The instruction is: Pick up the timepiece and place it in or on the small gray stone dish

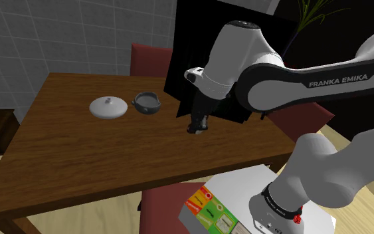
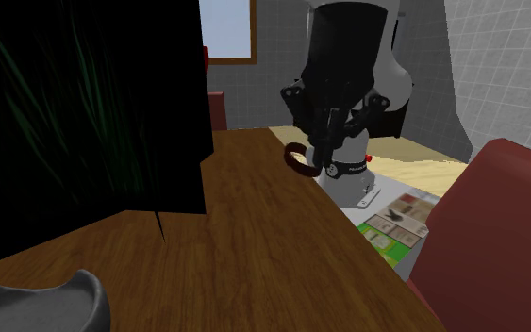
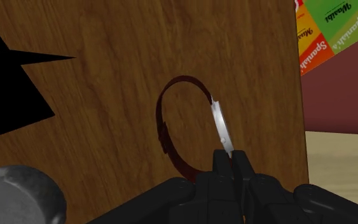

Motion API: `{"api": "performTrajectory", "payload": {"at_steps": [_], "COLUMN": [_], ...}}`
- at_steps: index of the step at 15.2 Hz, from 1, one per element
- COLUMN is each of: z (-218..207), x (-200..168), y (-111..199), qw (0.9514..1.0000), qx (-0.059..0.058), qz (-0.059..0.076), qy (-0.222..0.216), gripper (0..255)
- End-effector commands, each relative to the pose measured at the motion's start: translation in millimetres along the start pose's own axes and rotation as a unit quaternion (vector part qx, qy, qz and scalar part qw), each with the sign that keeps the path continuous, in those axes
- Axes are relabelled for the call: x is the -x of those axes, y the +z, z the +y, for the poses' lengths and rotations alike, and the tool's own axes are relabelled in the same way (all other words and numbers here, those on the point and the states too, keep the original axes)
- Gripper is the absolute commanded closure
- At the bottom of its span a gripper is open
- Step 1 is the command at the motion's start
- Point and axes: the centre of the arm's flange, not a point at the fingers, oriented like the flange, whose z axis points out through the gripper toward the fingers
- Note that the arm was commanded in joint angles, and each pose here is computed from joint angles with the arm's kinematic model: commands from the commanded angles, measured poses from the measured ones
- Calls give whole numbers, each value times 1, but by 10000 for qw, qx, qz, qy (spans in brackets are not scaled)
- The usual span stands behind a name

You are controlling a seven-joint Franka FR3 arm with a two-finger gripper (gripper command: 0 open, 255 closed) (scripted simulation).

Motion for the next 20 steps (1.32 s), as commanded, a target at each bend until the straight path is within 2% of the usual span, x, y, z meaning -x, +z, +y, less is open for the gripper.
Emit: {"api": "performTrajectory", "payload": {"at_steps": [1,2,20], "z": [2,2,197], "x": [-2,-2,-137], "y": [-11,-12,4], "qw": [10000,10000,10000], "qx": [-1,-1,-1], "qz": [-2,-2,-2], "qy": [0,0,0], "gripper": [255,255,255]}}
